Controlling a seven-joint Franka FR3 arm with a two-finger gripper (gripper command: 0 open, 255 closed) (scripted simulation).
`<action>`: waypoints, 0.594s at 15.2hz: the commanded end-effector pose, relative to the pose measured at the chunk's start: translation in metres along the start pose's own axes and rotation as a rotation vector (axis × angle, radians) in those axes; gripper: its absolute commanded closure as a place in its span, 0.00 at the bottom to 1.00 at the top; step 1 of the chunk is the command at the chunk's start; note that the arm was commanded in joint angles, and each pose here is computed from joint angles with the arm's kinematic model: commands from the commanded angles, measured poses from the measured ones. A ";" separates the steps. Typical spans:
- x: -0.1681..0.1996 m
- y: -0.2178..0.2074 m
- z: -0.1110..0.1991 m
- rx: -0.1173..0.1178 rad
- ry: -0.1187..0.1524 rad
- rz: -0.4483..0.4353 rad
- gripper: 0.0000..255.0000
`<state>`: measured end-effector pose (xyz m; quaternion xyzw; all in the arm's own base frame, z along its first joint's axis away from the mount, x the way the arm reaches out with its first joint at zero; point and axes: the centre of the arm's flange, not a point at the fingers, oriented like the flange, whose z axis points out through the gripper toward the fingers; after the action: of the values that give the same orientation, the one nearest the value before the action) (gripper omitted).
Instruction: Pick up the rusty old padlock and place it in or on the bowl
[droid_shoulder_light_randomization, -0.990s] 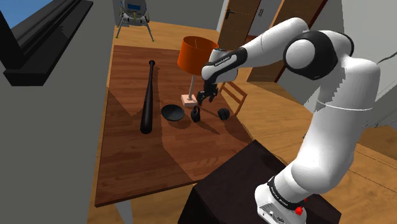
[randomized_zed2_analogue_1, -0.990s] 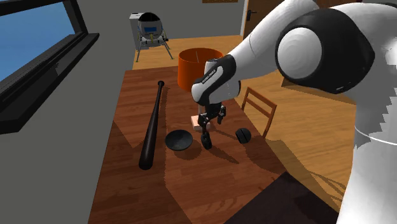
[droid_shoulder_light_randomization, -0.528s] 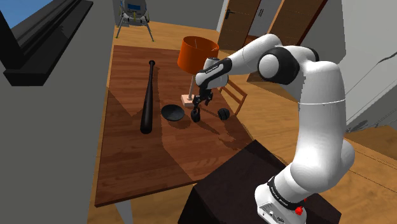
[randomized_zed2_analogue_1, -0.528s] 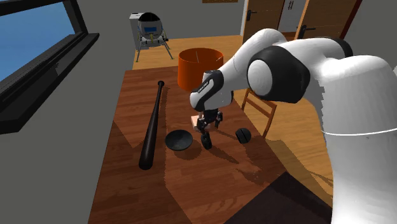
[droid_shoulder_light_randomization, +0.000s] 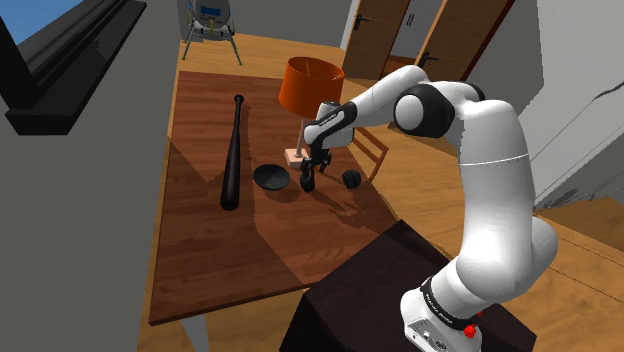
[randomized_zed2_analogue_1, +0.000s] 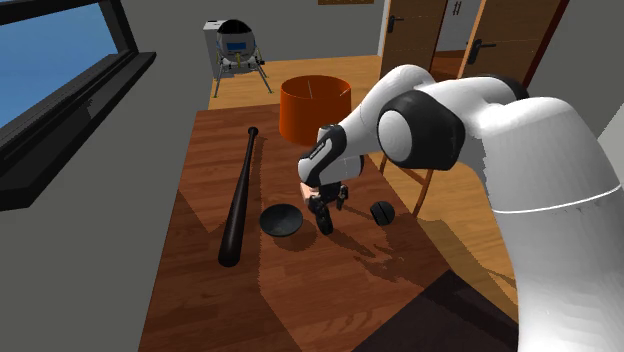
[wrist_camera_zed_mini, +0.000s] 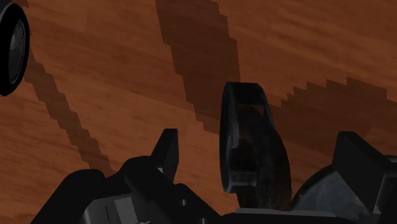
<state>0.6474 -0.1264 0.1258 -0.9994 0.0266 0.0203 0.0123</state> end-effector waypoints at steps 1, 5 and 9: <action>-0.001 0.001 0.003 0.000 0.001 0.000 0.00; -0.001 0.001 0.003 0.000 0.001 0.000 0.00; -0.001 0.001 0.003 0.000 0.001 0.000 1.00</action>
<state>0.6462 -0.1269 0.1224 -0.9994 0.0267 0.0200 0.0122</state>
